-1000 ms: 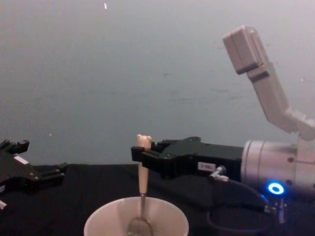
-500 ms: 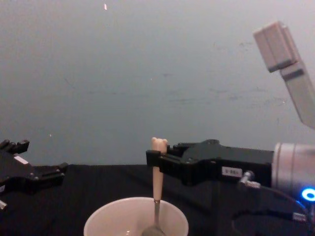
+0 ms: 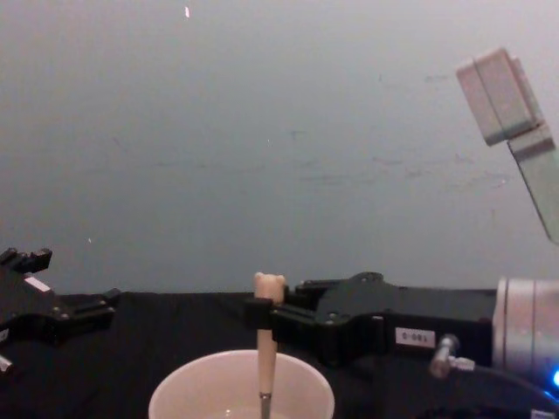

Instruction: Pick up the stirring spoon with one hand, stir inside the cup, then place it back in its original position.

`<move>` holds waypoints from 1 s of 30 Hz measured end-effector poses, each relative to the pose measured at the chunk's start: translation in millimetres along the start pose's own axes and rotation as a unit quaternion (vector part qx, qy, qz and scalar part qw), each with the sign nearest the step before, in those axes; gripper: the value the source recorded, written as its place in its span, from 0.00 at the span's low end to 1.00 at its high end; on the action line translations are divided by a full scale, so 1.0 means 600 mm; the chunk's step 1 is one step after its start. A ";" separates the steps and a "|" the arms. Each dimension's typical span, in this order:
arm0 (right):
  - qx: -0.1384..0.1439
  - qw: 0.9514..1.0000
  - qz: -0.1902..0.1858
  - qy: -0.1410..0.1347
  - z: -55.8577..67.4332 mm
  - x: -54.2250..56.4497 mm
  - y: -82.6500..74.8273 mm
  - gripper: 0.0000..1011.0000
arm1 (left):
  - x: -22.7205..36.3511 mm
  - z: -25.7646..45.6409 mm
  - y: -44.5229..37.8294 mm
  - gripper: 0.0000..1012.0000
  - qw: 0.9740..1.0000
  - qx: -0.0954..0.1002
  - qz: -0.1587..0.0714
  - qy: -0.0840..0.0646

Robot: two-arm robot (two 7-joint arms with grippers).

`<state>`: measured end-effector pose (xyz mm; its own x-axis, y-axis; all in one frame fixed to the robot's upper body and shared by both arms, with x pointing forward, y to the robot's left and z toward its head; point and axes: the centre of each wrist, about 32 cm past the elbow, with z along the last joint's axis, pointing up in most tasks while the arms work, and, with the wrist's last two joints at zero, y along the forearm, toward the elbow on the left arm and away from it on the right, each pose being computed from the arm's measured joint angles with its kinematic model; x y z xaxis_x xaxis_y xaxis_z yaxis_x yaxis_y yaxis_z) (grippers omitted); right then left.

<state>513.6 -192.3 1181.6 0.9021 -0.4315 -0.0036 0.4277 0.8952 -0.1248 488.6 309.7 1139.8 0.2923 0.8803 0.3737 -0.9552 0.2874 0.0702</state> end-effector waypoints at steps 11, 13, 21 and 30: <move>0.003 1.000 0.003 -0.004 0.008 -0.005 0.026 0.21 | 0.0000 0.000 0.000 0.99 1.000 0.000 0.000 0.000; 0.003 1.000 0.002 -0.005 0.009 -0.005 0.030 0.21 | 0.0000 0.000 0.000 0.99 1.000 0.000 0.000 0.000; 0.000 1.000 -0.011 -0.011 0.012 0.002 0.053 0.21 | 0.0000 0.000 0.000 0.99 1.000 0.000 0.000 0.000; 0.000 0.999 -0.034 -0.013 0.012 0.014 0.062 0.21 | 0.0000 0.000 0.000 0.99 1.000 0.000 0.000 0.000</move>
<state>537.4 -161.8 1184.1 0.8723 -0.4881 0.0297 0.4878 0.8641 -0.1241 488.6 309.7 1139.8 0.2923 0.8803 0.3737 -0.9552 0.2873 0.0702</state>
